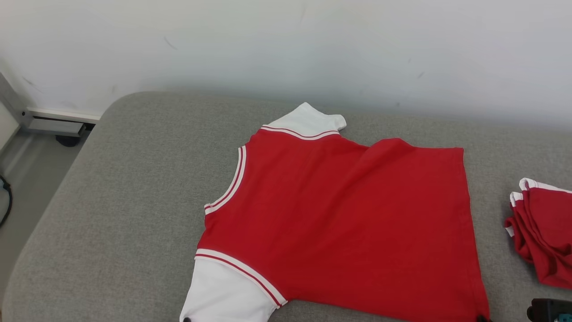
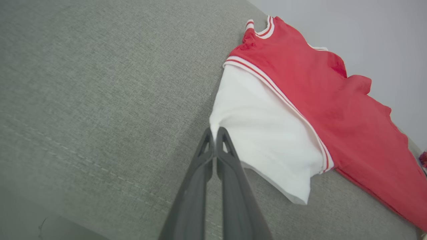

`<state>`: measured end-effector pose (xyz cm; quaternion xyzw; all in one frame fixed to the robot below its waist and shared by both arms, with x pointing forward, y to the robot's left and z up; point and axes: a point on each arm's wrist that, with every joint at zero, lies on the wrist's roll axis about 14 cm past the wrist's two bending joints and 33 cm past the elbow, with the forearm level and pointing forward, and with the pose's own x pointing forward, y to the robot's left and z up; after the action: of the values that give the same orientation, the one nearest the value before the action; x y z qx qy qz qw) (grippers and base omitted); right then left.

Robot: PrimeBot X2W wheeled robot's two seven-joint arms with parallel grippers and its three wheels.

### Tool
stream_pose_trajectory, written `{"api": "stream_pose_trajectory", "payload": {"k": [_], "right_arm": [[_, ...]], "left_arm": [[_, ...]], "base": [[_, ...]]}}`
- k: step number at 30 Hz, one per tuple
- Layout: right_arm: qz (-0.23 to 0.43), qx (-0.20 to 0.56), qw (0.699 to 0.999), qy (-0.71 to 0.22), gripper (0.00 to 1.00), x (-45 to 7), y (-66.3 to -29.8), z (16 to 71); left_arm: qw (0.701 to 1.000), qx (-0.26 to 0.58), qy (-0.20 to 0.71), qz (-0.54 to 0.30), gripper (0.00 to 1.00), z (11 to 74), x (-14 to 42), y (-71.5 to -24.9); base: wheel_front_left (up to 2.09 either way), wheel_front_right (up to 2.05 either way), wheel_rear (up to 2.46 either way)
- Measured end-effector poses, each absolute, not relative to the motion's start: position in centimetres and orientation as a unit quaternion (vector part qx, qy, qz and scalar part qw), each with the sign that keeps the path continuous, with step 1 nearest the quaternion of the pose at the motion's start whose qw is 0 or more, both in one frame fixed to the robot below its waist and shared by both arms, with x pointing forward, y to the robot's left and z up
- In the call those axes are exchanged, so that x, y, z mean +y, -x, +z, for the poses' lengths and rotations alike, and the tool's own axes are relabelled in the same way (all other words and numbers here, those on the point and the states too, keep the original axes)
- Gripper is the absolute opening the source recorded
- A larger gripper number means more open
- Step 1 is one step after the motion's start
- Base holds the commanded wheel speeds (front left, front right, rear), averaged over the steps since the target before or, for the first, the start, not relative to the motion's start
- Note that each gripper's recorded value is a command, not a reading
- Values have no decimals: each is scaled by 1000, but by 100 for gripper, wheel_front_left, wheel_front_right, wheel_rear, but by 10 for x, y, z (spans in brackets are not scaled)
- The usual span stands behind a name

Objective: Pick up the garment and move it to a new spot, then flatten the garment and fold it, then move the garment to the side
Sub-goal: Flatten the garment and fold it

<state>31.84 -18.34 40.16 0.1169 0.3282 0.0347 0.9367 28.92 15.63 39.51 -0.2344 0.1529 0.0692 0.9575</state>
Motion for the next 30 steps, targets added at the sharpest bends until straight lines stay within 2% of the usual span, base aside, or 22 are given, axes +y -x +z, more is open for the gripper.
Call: {"api": "stream_pose_trajectory", "payload": {"k": [1,2,3,8,12,20,30], "right_arm": [[34,329,936,-117,88,-184,-318,401],[33,331,936,-118,88,-184,-318,400],[31,335,934,-118,100,-185,-317,398],[16,354,929,-109,100,-200,-312,386],[-3,340,935,-105,100,-214,-315,389],[-29,206,972,-107,100,-229,-348,437],[-39,67,986,-149,100,-216,-353,484]], "left_arm": [[957,158,234,66,100,394,154,-289],[956,162,234,63,100,392,152,-289],[955,168,236,57,100,391,149,-289],[952,186,239,48,100,385,143,-290],[951,179,244,57,100,388,151,-297],[984,56,156,61,100,455,200,-340],[998,-20,48,-18,100,507,181,-356]], "base": [[0,0,0],[0,0,0],[0,0,0],[0,0,0],[0,0,0],[0,0,0],[0,0,0]]}}
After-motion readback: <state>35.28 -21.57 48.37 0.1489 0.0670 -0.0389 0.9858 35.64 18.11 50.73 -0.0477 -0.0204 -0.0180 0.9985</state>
